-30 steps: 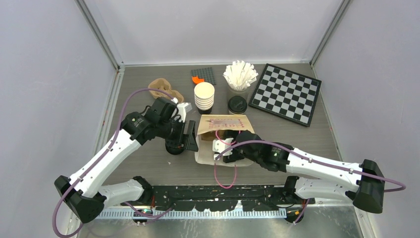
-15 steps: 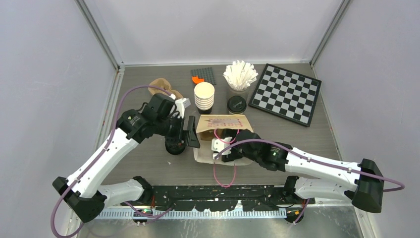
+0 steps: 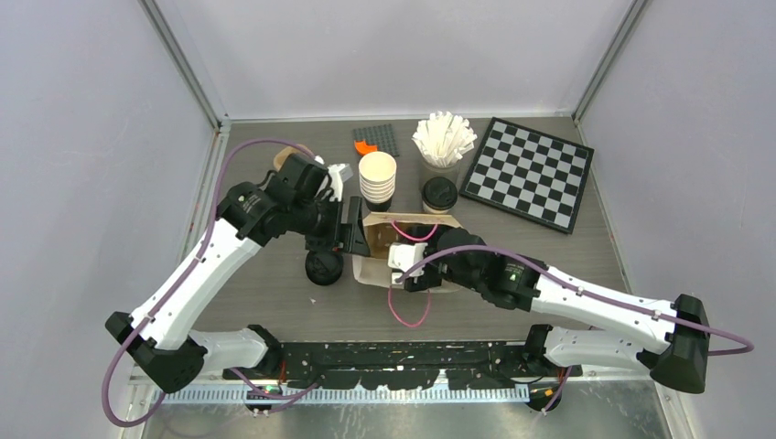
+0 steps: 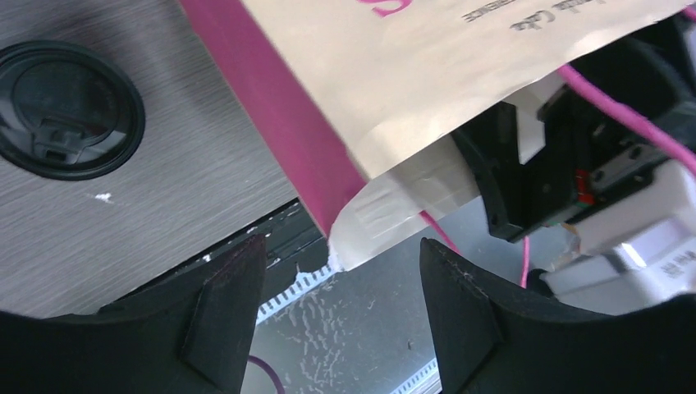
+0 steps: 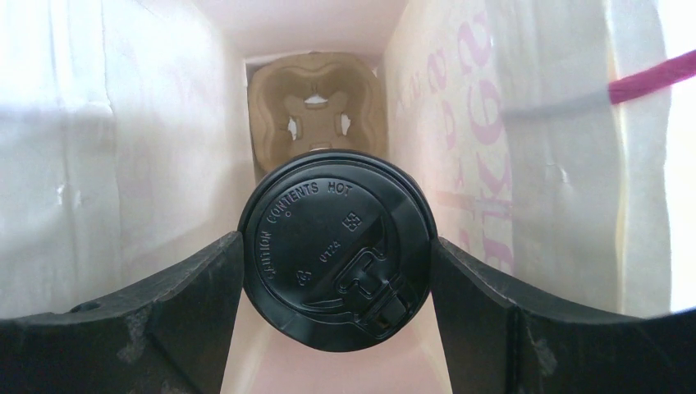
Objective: Pack the takeout coffee
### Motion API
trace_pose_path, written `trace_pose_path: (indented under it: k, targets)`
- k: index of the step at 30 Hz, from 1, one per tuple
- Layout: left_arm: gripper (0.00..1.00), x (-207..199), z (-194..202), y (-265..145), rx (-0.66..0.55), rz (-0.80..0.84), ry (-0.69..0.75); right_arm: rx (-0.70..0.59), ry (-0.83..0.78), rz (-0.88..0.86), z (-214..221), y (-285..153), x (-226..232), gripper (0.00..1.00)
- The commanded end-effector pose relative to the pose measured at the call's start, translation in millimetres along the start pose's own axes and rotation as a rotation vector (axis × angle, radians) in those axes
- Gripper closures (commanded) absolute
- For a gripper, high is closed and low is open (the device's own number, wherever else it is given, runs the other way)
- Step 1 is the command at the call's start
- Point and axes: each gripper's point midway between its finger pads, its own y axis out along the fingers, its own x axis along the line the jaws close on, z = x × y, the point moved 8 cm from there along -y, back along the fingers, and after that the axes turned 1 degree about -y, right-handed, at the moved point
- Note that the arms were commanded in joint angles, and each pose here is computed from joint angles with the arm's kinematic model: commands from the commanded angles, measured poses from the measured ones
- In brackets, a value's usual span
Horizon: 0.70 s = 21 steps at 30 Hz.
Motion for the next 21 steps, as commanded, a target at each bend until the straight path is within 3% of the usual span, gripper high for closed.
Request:
trace_pose_path:
  k: [1,11,21]
  targets:
    - [0.30,10.7,5.5,-0.8,0.021,-0.104,-0.015,-0.104,0.051,0.056,-22.7,-4.3,-18.2,0.34]
    - [0.41,18.1,11.1,15.4,0.024,-0.083,-0.010,-0.119,-0.001,0.035,-15.6,3.2,-9.0,0.35]
    - [0.91,15.1,19.2,21.9,0.060,0.036,0.049,-0.118,-0.074,0.037,-12.3,2.9,-17.9,0.34]
